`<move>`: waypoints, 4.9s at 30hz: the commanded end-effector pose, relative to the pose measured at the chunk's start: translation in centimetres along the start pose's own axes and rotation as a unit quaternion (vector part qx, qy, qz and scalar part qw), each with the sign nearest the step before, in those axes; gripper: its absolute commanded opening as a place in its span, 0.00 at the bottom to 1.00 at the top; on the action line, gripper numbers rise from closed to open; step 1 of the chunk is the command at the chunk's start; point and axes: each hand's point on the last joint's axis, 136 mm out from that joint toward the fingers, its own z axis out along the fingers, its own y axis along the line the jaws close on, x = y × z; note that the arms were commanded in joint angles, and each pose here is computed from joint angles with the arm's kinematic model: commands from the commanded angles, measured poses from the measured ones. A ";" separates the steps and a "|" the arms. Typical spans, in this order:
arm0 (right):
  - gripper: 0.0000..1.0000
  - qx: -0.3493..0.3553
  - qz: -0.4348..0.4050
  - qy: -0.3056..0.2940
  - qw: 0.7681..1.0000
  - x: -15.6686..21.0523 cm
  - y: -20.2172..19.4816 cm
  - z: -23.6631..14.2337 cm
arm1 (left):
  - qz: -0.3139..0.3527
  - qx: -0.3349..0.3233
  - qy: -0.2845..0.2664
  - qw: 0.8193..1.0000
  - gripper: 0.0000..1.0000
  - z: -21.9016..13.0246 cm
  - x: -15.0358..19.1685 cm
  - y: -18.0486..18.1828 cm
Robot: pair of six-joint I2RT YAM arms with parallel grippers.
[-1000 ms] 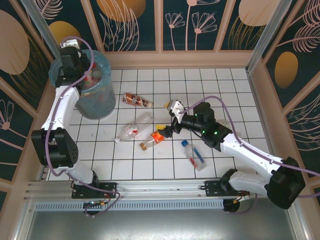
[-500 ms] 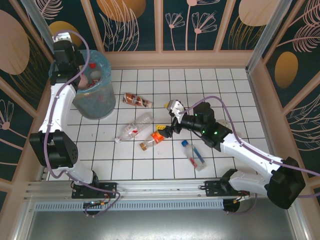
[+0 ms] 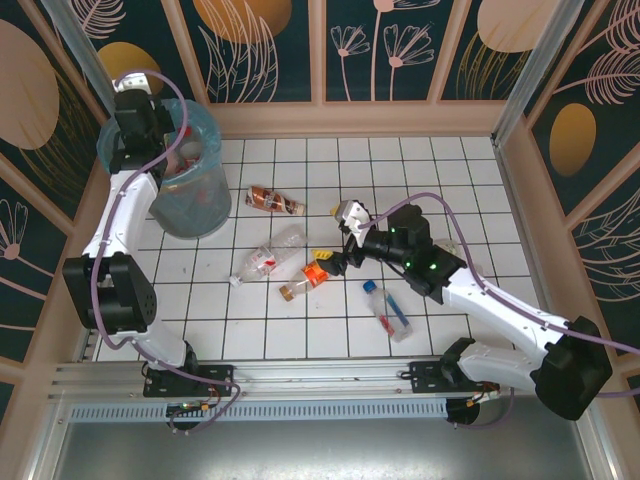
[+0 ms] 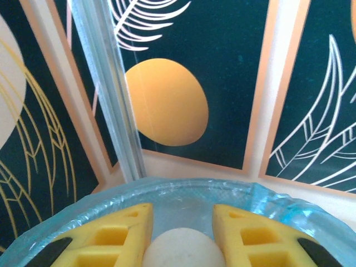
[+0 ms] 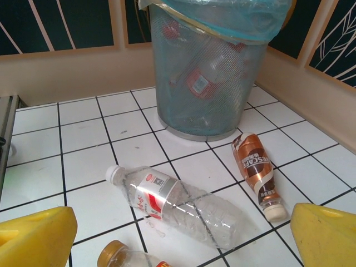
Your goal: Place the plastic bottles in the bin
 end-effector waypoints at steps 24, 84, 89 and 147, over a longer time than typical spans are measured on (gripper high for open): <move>0.99 0.002 -0.011 0.000 1.000 0.1 0.2 -0.2 | -0.037 0.013 0.014 0.999 0.00 -0.6 4.7 0.3; 0.99 -0.009 0.002 0.015 1.000 1.5 0.3 1.1 | -0.072 0.115 -0.010 0.991 0.55 -10.2 -6.1 -0.8; 0.99 -0.015 0.005 0.015 1.000 1.5 0.5 1.4 | -0.068 0.136 0.032 0.988 0.17 -8.1 -3.7 -2.2; 0.99 -0.009 0.017 0.019 1.000 1.8 0.5 1.9 | -0.063 0.191 0.334 0.921 0.00 -6.7 21.5 -5.4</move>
